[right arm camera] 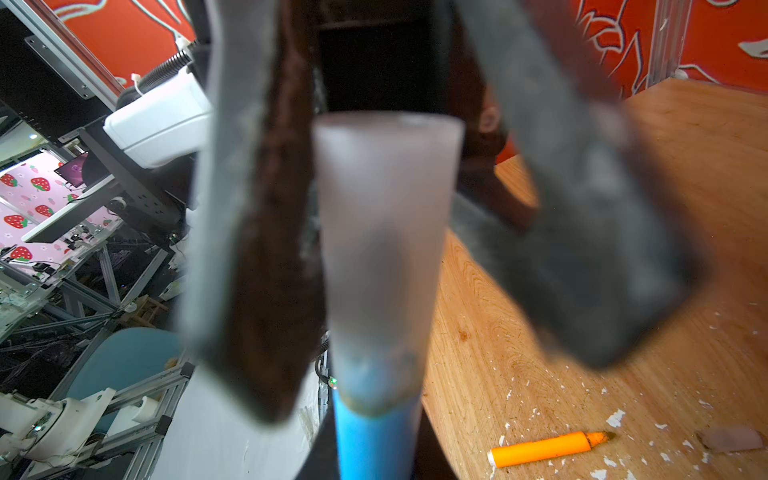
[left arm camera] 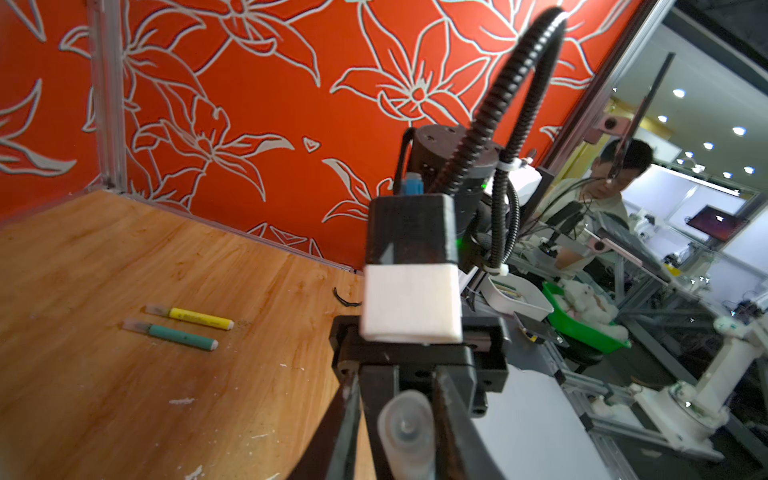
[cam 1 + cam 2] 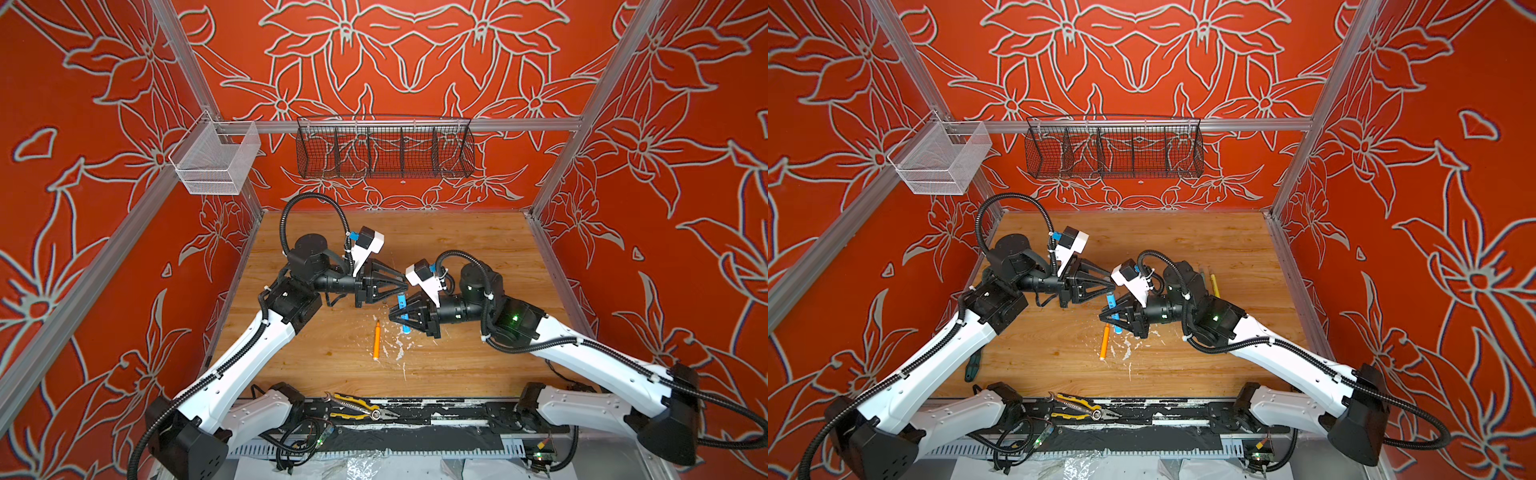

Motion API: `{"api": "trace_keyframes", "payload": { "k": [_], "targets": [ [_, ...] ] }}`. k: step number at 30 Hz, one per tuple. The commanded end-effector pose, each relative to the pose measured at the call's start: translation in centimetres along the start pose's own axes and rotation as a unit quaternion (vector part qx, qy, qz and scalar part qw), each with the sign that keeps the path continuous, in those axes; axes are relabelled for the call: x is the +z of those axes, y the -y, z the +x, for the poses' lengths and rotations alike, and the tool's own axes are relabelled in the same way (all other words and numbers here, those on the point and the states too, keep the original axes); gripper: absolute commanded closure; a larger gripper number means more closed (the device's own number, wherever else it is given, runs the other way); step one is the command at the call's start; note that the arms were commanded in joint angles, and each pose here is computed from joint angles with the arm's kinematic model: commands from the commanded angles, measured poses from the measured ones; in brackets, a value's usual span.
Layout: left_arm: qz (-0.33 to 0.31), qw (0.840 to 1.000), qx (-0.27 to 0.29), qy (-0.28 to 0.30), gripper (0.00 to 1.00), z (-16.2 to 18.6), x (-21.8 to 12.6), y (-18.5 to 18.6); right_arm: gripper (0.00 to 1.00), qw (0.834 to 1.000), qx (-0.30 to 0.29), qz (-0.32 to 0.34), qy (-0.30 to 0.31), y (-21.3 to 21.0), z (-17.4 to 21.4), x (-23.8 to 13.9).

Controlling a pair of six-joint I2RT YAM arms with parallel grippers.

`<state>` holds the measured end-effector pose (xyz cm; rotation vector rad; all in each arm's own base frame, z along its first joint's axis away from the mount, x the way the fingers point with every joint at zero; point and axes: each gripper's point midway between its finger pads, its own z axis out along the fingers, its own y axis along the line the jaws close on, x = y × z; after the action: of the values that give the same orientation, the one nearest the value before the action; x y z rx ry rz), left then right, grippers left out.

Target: Insert the pens into the pen caps

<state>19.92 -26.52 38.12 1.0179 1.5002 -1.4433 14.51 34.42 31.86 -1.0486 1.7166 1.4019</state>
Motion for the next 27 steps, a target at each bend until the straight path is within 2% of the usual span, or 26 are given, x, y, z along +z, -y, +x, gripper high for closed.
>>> {"api": "trace_keyframes", "payload": {
  "k": [1,3,4,12,15,19,22,27],
  "targets": [
    [0.017,1.0,0.014,-0.001,0.86,-0.6,-0.1,0.6,1.0,1.0,-0.024,-0.007,0.014,-0.9,-1.2,-0.3],
    [0.026,1.0,0.009,-0.008,0.99,-0.2,0.0,0.7,1.0,0.999,-0.028,-0.001,0.017,-0.9,-1.4,-0.4],
    [0.029,0.999,0.01,-0.011,1.0,0.0,-0.1,0.9,1.0,0.999,-0.031,0.002,0.021,-0.8,-1.6,-0.5],
    [0.07,0.997,-0.01,-0.044,1.0,2.6,0.2,2.6,1.0,0.995,-0.055,0.0,0.086,-2.2,-5.2,-2.0],
    [0.055,0.997,-0.014,-0.05,1.0,3.3,0.3,2.6,1.0,0.993,-0.061,0.002,0.104,-2.7,-6.3,-2.7],
    [0.008,1.0,-0.026,-0.017,1.0,3.3,0.4,1.1,1.0,0.991,-0.064,0.025,0.112,-2.1,-6.5,-2.9],
    [0.024,0.999,-0.03,0.006,1.0,3.5,1.2,1.7,1.0,0.991,-0.062,0.031,0.115,-1.7,-6.7,-2.7],
    [0.078,0.996,-0.023,-0.023,1.0,5.4,2.2,3.5,1.0,0.988,-0.06,0.039,0.133,-1.5,-7.8,-3.1]
  ]
}}
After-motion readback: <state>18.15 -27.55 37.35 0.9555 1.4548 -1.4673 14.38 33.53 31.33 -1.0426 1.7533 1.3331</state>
